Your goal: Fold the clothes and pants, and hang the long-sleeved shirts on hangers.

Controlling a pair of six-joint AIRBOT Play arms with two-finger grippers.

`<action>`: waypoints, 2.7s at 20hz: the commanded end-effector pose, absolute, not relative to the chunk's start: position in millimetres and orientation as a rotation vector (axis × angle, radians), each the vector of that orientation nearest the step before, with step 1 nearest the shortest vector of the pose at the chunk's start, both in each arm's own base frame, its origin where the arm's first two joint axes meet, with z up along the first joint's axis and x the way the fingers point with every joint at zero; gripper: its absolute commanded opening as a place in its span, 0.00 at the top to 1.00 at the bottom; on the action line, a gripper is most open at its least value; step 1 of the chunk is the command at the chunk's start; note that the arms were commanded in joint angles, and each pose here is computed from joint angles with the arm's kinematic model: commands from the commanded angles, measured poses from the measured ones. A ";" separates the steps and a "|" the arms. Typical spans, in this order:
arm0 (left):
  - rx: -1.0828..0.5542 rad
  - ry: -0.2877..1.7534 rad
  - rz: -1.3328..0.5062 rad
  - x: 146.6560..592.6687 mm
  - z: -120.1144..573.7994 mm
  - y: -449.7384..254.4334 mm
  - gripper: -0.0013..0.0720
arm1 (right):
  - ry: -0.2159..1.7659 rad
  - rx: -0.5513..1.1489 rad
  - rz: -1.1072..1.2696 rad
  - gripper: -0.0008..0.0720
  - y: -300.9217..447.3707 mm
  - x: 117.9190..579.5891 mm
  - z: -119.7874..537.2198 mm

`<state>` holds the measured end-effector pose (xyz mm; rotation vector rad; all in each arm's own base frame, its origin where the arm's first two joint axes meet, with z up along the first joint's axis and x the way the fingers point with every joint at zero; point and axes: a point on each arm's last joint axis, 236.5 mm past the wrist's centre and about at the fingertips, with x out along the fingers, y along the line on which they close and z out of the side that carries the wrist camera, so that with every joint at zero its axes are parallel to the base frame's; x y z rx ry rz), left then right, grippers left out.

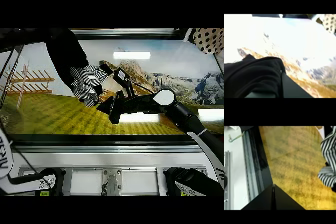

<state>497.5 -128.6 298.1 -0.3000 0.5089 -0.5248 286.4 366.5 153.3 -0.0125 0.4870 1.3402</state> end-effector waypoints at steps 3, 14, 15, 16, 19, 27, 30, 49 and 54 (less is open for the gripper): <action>-0.244 0.468 -0.559 424.1 328.0 -145.3 0.96 | 0.485 0.043 1.358 0.95 370.3 282.6 161.7; -0.329 0.352 -0.560 364.3 384.9 -143.2 0.96 | 0.450 0.188 1.529 0.95 315.0 253.9 219.8; -0.349 0.359 -0.559 362.2 385.5 -143.6 0.96 | 0.440 0.216 1.547 0.95 313.3 251.5 226.2; -0.370 0.372 -0.558 361.4 384.2 -144.0 0.96 | 0.437 0.212 1.547 0.96 312.1 251.7 226.2; -0.374 0.385 -0.624 350.8 385.5 -170.2 0.96 | 0.514 0.173 1.371 0.96 281.4 278.8 212.5; -0.400 0.474 -1.062 315.2 326.6 -424.7 0.96 | 0.275 0.170 0.252 0.96 25.0 351.8 290.8; -0.326 0.614 -1.187 295.5 269.0 -520.7 0.96 | 0.241 0.148 0.075 0.96 -24.5 328.0 303.8; -0.680 1.254 -0.244 313.7 -30.1 -126.0 0.05 | 0.374 0.191 -0.009 0.96 -57.1 315.9 263.3; -0.707 1.298 -0.364 320.7 -57.1 -172.9 0.05 | 0.499 0.215 -0.004 0.96 -63.3 320.5 222.2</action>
